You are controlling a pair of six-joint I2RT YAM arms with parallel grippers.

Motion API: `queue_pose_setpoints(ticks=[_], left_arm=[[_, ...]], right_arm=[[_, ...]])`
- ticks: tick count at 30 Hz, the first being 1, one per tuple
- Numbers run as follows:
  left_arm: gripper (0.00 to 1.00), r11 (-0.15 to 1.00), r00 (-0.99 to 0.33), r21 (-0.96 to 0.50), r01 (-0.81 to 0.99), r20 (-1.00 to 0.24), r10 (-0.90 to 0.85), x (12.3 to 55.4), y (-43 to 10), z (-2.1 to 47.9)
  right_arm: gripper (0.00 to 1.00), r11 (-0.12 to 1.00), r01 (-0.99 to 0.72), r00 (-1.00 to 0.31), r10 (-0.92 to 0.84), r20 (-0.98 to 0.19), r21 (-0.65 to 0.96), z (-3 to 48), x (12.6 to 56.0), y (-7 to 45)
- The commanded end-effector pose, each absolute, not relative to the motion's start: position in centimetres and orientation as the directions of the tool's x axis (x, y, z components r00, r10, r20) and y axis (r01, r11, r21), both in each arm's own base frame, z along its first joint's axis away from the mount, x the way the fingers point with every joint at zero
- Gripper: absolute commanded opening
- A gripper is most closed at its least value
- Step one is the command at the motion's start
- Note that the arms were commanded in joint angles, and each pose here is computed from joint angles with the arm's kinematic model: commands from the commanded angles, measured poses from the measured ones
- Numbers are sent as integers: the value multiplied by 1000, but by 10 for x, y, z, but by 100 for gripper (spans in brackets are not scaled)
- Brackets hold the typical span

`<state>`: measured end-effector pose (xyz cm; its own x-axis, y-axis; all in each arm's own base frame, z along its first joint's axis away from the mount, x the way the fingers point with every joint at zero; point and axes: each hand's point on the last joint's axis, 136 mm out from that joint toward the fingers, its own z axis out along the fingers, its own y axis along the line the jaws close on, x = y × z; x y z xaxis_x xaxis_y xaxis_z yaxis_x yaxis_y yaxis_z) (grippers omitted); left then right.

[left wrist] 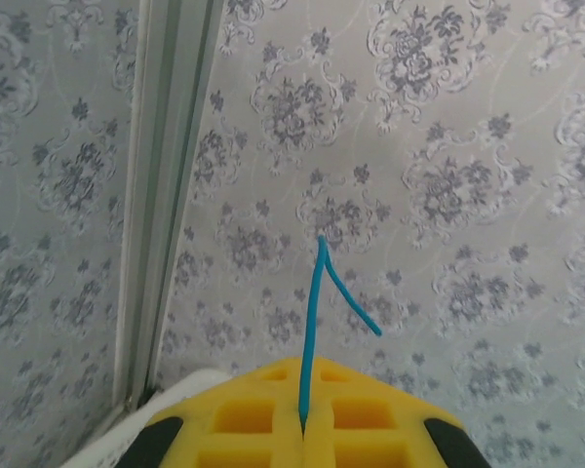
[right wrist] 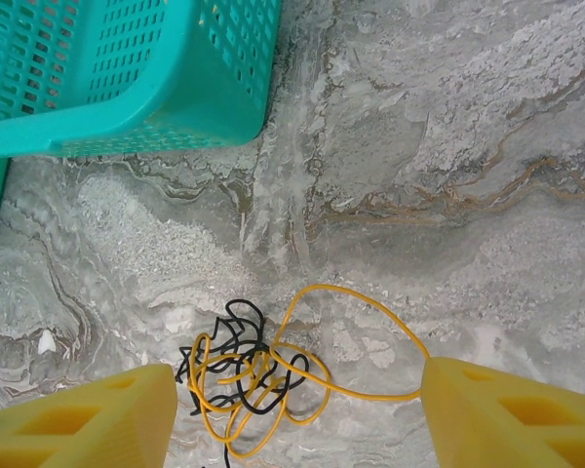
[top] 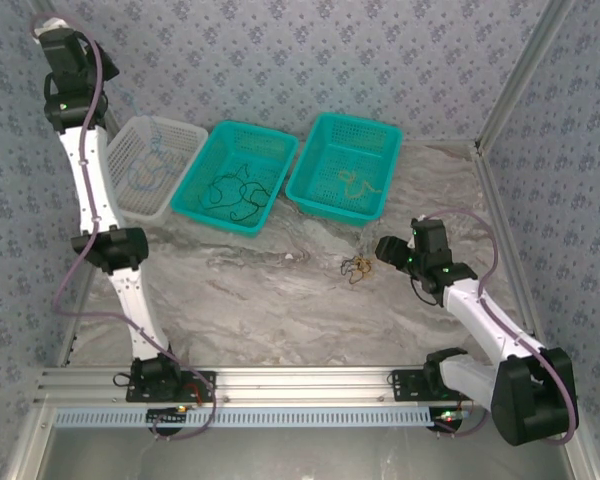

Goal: Untangle the cables

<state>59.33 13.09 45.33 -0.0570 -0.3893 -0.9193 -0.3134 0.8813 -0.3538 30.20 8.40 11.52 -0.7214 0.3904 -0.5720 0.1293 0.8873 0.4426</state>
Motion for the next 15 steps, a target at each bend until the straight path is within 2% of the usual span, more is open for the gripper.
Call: queue_pose_setpoints(ticks=[1,2,3,5,6,7,9,10,15], left_arm=[[9,855,-199,-314,-413,-885,-422,585,141,402],[12,852,-206,-313,-419,-881,-425,587,142,395],[21,853,-217,-308,-422,-879,-425,589,143,389],[48,853,-241,-293,-433,-874,-423,592,144,379],[69,855,-254,-282,-434,-873,-417,593,145,374],[82,856,-260,-274,-438,-873,-412,592,146,373],[96,853,-258,-262,-451,-877,-406,590,148,374],[99,854,-255,-258,-453,-880,-401,588,149,377],[99,859,-240,-275,-432,-883,-404,583,147,391]], right_arm=[[70,889,159,-720,402,-565,430,111,296,78],[70,890,159,-721,400,-565,428,111,295,78],[70,889,159,-720,402,-566,429,112,294,78],[70,891,160,-717,400,-571,424,112,294,76],[70,893,161,-718,398,-571,420,112,293,76],[70,894,160,-716,396,-575,418,113,293,75],[70,896,160,-715,395,-577,415,113,293,75],[70,895,162,-713,397,-578,416,113,293,74],[70,893,156,-714,397,-576,423,112,294,76]])
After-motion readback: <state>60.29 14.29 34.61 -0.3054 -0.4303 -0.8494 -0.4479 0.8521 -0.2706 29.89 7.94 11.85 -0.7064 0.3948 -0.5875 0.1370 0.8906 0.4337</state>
